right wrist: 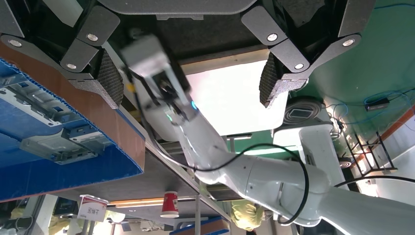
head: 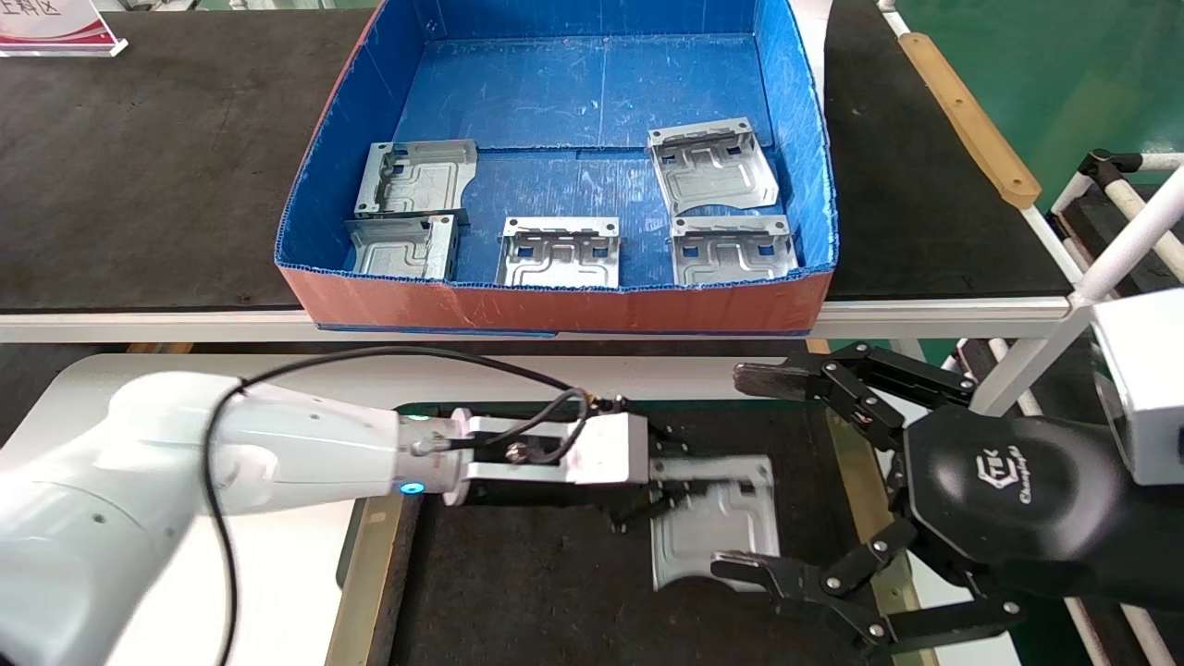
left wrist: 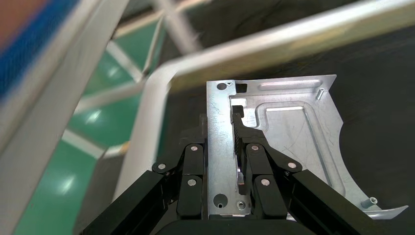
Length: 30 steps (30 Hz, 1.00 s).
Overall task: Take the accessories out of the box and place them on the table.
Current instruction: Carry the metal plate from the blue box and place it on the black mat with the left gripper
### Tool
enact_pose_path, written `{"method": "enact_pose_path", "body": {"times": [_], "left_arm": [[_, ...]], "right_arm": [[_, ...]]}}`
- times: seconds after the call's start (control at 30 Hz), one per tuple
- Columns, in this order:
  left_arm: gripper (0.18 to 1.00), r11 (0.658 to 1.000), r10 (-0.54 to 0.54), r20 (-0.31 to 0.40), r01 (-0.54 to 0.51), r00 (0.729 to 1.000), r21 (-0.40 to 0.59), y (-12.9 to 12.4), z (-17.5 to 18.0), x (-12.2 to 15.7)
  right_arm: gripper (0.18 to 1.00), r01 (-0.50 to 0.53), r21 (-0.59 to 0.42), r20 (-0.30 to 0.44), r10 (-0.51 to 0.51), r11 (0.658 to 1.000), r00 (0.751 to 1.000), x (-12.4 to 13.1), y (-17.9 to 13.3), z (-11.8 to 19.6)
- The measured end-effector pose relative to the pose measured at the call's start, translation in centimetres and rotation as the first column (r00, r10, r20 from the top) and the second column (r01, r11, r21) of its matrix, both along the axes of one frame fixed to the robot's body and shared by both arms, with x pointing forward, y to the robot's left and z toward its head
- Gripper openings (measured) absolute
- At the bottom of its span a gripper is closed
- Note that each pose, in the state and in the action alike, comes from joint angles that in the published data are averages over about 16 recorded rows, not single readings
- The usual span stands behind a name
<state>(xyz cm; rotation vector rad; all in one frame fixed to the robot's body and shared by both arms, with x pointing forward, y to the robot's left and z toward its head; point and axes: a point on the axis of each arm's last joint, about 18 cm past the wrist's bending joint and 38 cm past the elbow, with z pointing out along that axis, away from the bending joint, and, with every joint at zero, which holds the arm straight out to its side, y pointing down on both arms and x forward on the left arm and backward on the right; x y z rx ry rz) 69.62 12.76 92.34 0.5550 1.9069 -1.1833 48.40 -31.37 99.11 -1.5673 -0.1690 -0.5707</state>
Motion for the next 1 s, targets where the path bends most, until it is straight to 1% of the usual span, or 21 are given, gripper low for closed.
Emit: {"method": "enact_pose_path", "body": {"times": [0.2,0.37,0.7,1.0], "left_arm": [[0.276,0.995,0.104,0.050,-0.104,0.993,-0.013,-2.1,-1.0,1.9],[0.276,0.988,0.150,0.072,-0.148,0.986,-0.034,-3.8,-1.3,2.4],[0.275,0.988,0.152,0.059,-0.149,0.987,-0.051,-7.0,-2.1,1.5],[0.275,0.989,0.140,0.049,-0.138,0.989,-0.045,-8.7,-2.7,0.7]], "right_arm": [[1.001,0.000,0.000,0.000,0.000,1.000,1.000,0.0,0.0,0.0],[1.001,0.000,0.000,0.000,0.000,1.000,1.000,0.0,0.0,0.0],[1.001,0.000,0.000,0.000,0.000,1.000,1.000,0.0,0.0,0.0],[1.001,0.000,0.000,0.000,0.000,1.000,1.000,0.0,0.0,0.0]]}}
